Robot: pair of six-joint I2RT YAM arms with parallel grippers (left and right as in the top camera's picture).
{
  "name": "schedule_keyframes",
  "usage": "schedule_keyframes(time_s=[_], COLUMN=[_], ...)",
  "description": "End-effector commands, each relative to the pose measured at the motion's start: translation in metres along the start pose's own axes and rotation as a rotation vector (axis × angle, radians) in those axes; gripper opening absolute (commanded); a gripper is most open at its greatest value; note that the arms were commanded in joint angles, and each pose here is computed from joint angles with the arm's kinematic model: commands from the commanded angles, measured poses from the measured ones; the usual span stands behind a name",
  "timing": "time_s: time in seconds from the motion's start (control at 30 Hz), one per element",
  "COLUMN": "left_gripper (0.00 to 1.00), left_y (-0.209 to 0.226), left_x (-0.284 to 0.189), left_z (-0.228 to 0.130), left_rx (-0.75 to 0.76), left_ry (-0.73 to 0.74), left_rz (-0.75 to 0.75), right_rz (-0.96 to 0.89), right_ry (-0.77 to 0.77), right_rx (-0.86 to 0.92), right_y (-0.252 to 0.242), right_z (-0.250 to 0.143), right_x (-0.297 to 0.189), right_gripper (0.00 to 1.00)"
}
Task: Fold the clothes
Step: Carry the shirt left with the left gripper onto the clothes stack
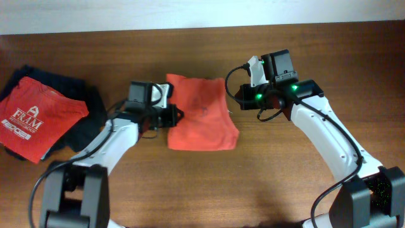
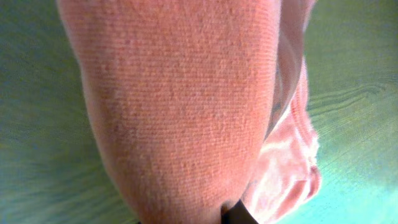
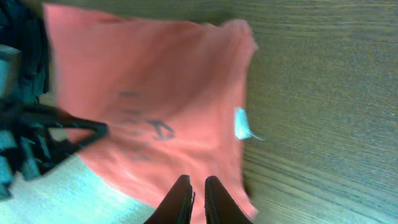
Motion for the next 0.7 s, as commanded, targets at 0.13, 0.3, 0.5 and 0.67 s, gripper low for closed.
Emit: schedule_keyframes(time_s=[0.13, 0.3, 0.5, 0.67], left_gripper=[0.0, 0.0, 0.0, 0.0], left_y=[0.027, 0.04, 0.066, 0.115], left_x=[-0.059, -0.091, -0.146, -0.197], left_z=[0.045, 0.075, 0.116, 0.129], left_rx=[0.035, -0.01, -0.058, -0.147], left_ry=[-0.153, -0.227, -0.365, -0.484], left_rz=[0.033, 0.049, 0.103, 0.185], right_rz=[-0.011, -0.011, -0.012, -0.012], right_ry=[-0.008, -0.004, 0.006, 0.014], right_rx=[-0.015, -0.013, -0.009, -0.006], right_y=[0.001, 0.001, 0.0, 0.0], right_z=[0.0, 0.0, -0.003, -0.004], right_x=[-0.006, -0.006, -0.006, -0.006], right_gripper=[0.14, 0.14, 0.14, 0.14])
Point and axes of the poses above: each gripper's point midway between its finger pads, its own x axis out along the fingers, its own y axis along the line the jaws close on, z = x × y, the point moved 4 cm from there along -x, back along the fingers, and after that the axes turned 8 degrees about -x, right-handed, at the moved point
